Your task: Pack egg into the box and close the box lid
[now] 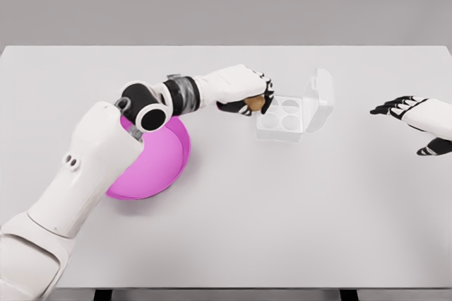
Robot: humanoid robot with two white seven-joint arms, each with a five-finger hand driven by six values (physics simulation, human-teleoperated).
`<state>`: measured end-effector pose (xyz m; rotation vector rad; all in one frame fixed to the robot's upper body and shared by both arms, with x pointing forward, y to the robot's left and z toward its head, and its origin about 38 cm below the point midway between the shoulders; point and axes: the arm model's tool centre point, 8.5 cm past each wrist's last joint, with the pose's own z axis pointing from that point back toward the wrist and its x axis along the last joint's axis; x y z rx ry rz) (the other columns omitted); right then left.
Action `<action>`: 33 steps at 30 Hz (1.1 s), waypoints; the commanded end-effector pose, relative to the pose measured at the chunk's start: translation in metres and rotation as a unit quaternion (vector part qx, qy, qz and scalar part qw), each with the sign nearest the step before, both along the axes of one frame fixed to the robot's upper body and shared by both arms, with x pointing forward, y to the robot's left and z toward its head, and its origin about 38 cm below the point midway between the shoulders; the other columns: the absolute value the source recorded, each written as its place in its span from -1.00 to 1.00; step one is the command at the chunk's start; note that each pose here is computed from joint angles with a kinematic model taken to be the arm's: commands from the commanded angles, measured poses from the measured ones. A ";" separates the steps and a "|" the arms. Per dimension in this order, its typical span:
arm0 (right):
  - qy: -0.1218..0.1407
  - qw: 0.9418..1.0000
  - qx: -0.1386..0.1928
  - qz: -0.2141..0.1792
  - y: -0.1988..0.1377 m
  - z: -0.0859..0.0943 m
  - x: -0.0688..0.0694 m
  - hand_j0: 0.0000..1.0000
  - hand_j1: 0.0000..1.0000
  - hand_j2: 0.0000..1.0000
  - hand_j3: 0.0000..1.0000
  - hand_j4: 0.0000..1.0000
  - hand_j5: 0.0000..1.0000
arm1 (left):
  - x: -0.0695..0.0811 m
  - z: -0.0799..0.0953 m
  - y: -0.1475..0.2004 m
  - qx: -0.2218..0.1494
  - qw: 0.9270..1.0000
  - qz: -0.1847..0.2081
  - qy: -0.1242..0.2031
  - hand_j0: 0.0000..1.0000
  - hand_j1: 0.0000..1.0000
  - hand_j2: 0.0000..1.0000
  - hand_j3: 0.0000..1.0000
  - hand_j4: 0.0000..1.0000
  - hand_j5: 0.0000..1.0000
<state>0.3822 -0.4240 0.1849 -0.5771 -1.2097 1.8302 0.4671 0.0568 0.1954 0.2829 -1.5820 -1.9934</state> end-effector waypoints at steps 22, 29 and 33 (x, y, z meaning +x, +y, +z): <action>0.007 1.000 0.004 -0.009 -0.003 -0.006 0.002 1.00 1.00 1.00 1.00 1.00 1.00 | 0.006 -0.012 -0.039 -0.026 0.999 -0.004 0.045 -0.42 -0.42 -0.42 -0.42 -0.42 -0.42; 0.007 1.000 0.010 -0.009 -0.003 -0.006 0.003 1.00 1.00 1.00 1.00 1.00 1.00 | 0.010 -0.024 -0.038 -0.022 0.998 0.005 0.065 -0.42 -0.42 -0.42 -0.42 -0.42 -0.42; 0.005 1.000 0.014 -0.010 -0.001 -0.006 0.005 1.00 1.00 1.00 1.00 1.00 1.00 | 0.014 -0.023 -0.037 -0.019 0.998 0.007 0.065 -0.41 -0.41 -0.41 -0.41 -0.41 -0.41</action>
